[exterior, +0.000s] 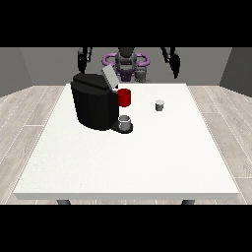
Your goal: Insert the coffee pod into the coffee machine and close the lid
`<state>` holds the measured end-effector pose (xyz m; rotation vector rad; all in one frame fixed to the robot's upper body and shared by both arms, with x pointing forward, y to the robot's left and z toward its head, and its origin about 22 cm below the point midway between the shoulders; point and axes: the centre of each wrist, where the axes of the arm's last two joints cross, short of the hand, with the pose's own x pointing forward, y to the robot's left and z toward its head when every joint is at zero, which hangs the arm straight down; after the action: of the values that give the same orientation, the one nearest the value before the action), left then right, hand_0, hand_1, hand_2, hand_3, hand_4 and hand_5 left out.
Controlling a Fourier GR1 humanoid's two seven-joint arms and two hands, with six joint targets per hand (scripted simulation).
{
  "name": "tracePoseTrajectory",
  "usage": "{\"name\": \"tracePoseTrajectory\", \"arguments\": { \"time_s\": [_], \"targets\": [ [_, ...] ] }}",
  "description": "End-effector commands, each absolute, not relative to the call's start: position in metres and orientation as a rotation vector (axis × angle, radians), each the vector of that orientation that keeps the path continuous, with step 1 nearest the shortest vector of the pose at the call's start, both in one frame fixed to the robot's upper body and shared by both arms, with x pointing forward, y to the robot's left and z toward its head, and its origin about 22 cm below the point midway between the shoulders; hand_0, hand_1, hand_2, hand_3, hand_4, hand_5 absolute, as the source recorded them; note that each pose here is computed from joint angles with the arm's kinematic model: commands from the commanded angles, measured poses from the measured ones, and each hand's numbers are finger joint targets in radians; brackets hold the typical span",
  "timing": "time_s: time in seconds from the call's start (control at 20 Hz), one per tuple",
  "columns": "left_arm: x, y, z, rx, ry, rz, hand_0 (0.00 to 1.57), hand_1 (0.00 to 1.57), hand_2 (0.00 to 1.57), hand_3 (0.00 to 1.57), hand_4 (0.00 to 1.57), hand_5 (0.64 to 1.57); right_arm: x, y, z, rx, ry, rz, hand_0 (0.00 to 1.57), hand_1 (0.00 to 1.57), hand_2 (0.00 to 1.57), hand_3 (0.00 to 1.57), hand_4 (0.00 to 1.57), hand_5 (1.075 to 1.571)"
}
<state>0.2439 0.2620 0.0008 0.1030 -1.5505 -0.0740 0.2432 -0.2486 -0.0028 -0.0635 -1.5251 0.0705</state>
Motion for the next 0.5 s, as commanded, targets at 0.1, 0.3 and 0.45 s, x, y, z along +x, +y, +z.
{"name": "tracePoseTrajectory", "arguments": {
  "time_s": [0.1, 0.3, 0.45],
  "targets": [
    [0.241, 0.258, -0.006, 0.049, -1.593, -0.108, 0.00, 0.00, 0.00, 0.00, 0.00, 1.571, 0.238, -0.227, -0.004, -0.062, -1.477, 0.081, 0.00, 0.00, 0.00, 0.00, 0.13, 1.571],
    [0.245, 0.282, 0.012, 0.130, -1.655, -0.284, 0.00, 0.00, 0.00, 0.00, 0.00, 1.571, 0.237, -0.259, -0.012, -0.156, -1.608, -0.104, 0.00, 0.00, 0.00, 0.00, 0.13, 1.571],
    [0.261, 0.300, 0.017, 0.180, -1.650, -0.298, 0.00, 0.00, 0.00, 0.00, 0.00, 1.571, 0.248, -0.260, 0.004, -0.132, -1.682, -0.108, 0.00, 0.00, 0.00, 0.00, 0.09, 1.571]
  ]
}}
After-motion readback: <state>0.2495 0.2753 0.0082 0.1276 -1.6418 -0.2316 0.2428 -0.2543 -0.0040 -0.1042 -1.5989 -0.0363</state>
